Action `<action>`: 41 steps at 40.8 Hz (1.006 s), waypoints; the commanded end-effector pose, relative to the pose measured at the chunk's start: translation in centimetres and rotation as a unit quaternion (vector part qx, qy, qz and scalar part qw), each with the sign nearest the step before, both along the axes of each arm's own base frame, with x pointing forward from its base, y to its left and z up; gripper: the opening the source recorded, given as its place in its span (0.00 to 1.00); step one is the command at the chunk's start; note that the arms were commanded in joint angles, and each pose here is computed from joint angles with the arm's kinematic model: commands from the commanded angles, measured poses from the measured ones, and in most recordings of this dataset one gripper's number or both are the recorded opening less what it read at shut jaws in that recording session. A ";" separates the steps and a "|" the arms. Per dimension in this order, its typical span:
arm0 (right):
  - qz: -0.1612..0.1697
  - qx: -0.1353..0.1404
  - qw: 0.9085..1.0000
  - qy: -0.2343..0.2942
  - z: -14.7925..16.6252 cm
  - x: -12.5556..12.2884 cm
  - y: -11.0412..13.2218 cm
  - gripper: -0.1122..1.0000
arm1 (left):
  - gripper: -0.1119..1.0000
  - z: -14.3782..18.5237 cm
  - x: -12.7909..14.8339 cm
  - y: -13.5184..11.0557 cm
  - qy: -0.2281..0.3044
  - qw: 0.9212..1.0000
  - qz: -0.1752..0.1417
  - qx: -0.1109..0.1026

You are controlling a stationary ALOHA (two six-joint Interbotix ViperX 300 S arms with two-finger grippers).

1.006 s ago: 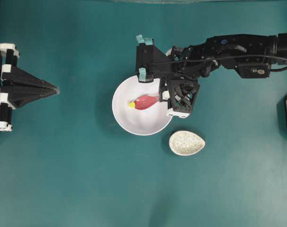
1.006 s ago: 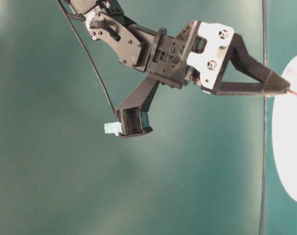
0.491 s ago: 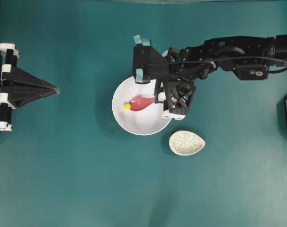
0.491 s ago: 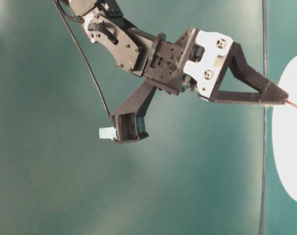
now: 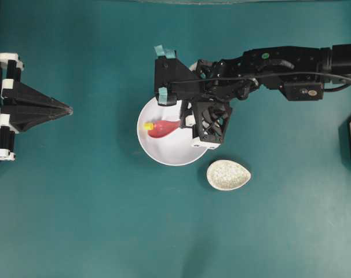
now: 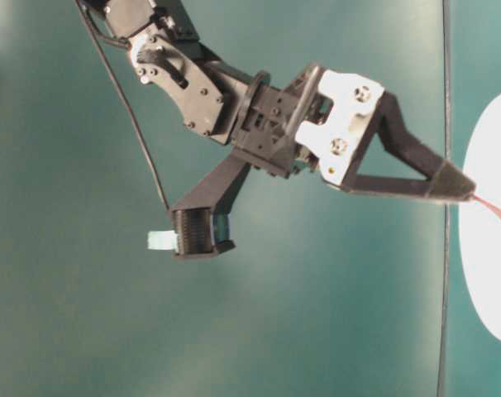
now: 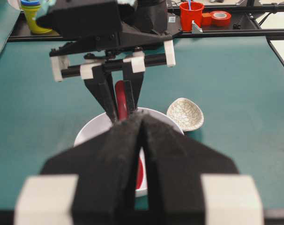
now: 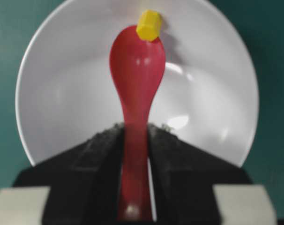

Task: Scoop the yellow hexagonal prism block from the bowl with a spoon using the right arm.
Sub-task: 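Drag the spoon under the yellow block to scoop it, then raise the spoon with the yellow block up out of the bowl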

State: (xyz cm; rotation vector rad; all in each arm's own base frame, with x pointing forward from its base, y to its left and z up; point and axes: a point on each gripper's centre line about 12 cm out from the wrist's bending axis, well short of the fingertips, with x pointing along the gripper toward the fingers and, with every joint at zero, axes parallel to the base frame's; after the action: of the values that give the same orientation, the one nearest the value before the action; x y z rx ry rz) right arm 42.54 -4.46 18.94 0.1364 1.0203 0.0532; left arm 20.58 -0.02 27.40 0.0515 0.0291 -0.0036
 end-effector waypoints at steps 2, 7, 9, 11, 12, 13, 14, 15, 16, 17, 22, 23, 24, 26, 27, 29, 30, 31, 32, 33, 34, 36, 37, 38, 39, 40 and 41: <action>0.002 -0.008 1.000 -0.026 1.8 0.6 -0.1 0.30 | 0.09 1.1 0.3 0.0 -0.016 1.000 0.000 0.002; 0.003 -0.011 0.999 -0.032 2.3 0.5 0.0 0.30 | 0.09 1.1 0.3 0.0 -0.016 1.000 0.000 0.002; 0.003 -0.011 0.999 -0.035 2.6 0.5 -0.1 0.30 | 0.09 1.1 0.3 0.0 -0.016 1.000 0.000 0.002; 0.003 -0.012 0.999 -0.038 2.9 0.4 -0.1 0.30 | 0.09 1.1 0.3 0.0 -0.016 1.000 0.000 0.002; 0.003 -0.013 0.999 -0.040 3.1 0.4 -0.1 0.30 | 0.09 1.1 0.3 0.0 -0.016 1.000 0.000 0.002; 0.004 -0.013 0.999 -0.041 3.2 0.3 0.0 0.30 | 0.09 1.1 0.3 0.0 -0.016 1.000 0.000 0.002; 0.003 -0.013 0.999 -0.044 3.4 0.2 -0.1 0.30 | 0.09 1.2 0.3 0.0 -0.017 1.000 0.000 0.002; 0.003 -0.014 0.999 -0.045 3.6 0.1 -0.1 0.30 | 0.09 1.1 0.3 0.0 -0.016 1.000 0.000 0.002; 0.003 -0.014 0.999 -0.047 3.7 0.0 0.0 0.30 | 0.09 1.2 0.3 0.0 -0.017 1.000 0.000 0.002; 0.004 -0.015 0.999 -0.048 3.9 -0.1 0.0 0.30 | 0.09 1.1 0.3 0.0 -0.015 1.000 0.000 0.002; 0.003 -0.017 0.998 -0.058 4.7 -0.7 0.0 0.30 | 0.09 1.1 0.3 0.0 -0.016 1.000 0.000 0.002; 0.003 -0.017 0.998 -0.059 4.8 -0.8 0.1 0.30 | 0.09 1.1 0.3 0.0 -0.016 1.000 0.000 0.002; 0.003 -0.018 0.998 -0.062 5.1 -0.9 0.1 0.30 | 0.09 1.2 0.3 0.0 -0.017 1.000 0.000 0.002; 0.003 -0.019 0.998 -0.067 5.5 -1.1 0.1 0.30 | 0.09 1.2 0.3 0.0 -0.017 1.000 0.000 0.002; 0.002 -0.019 0.997 -0.069 5.6 -1.2 0.1 0.30 | 0.09 1.1 0.3 0.0 -0.016 1.000 0.000 0.002; 0.001 -0.021 0.997 -0.078 6.1 -1.4 0.1 0.30 | 0.09 1.1 0.3 0.0 -0.016 1.000 0.000 0.002; 0.000 -0.022 0.996 -0.083 6.3 -1.6 0.1 0.30 | 0.09 1.1 0.3 0.0 -0.016 1.000 0.000 0.002; -0.001 -0.024 0.996 -0.089 6.6 -1.7 0.1 0.30 | 0.09 1.1 0.3 0.0 -0.016 1.000 0.000 0.002; -0.003 -0.026 0.995 -0.097 7.0 -1.9 0.1 0.30 | 0.09 1.2 0.3 0.0 -0.017 1.000 0.000 0.002; -0.004 -0.027 0.994 -0.102 7.2 -2.0 0.1 0.30 | 0.09 1.2 0.3 0.0 -0.016 1.000 0.000 0.002; -0.006 -0.030 0.993 -0.111 7.6 -2.2 0.1 0.30 | 0.09 1.2 0.3 0.0 -0.017 1.000 0.000 0.002; -0.008 -0.034 0.992 -0.124 8.1 -2.4 0.0 0.30 | 0.09 1.1 0.3 0.0 -0.016 1.000 0.000 0.002; -0.009 -0.038 0.990 -0.134 8.4 -2.6 0.1 0.30 | 0.09 1.2 0.3 0.0 -0.017 1.000 0.000 0.002; -0.011 -0.040 0.989 -0.142 8.8 -2.8 0.0 0.30 | 0.09 1.1 0.3 0.0 -0.016 1.000 0.000 0.002; -0.012 -0.043 0.988 -0.148 9.0 -2.9 0.0 0.30 | 0.09 1.1 0.3 0.0 -0.016 1.000 0.000 0.002; -0.014 -0.047 0.986 -0.159 9.5 -3.3 0.0 0.30 | 0.09 1.2 0.3 0.0 -0.017 1.000 0.000 0.002; -0.016 -0.051 0.984 -0.170 9.9 -3.6 -0.1 0.30 | 0.09 1.2 0.3 0.0 -0.017 1.000 0.000 0.002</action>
State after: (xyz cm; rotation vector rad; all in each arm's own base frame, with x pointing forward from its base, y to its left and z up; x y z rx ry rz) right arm 39.72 -4.52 26.22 0.0732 0.7748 0.0092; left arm 20.58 -0.02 27.40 0.0501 0.0291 -0.0032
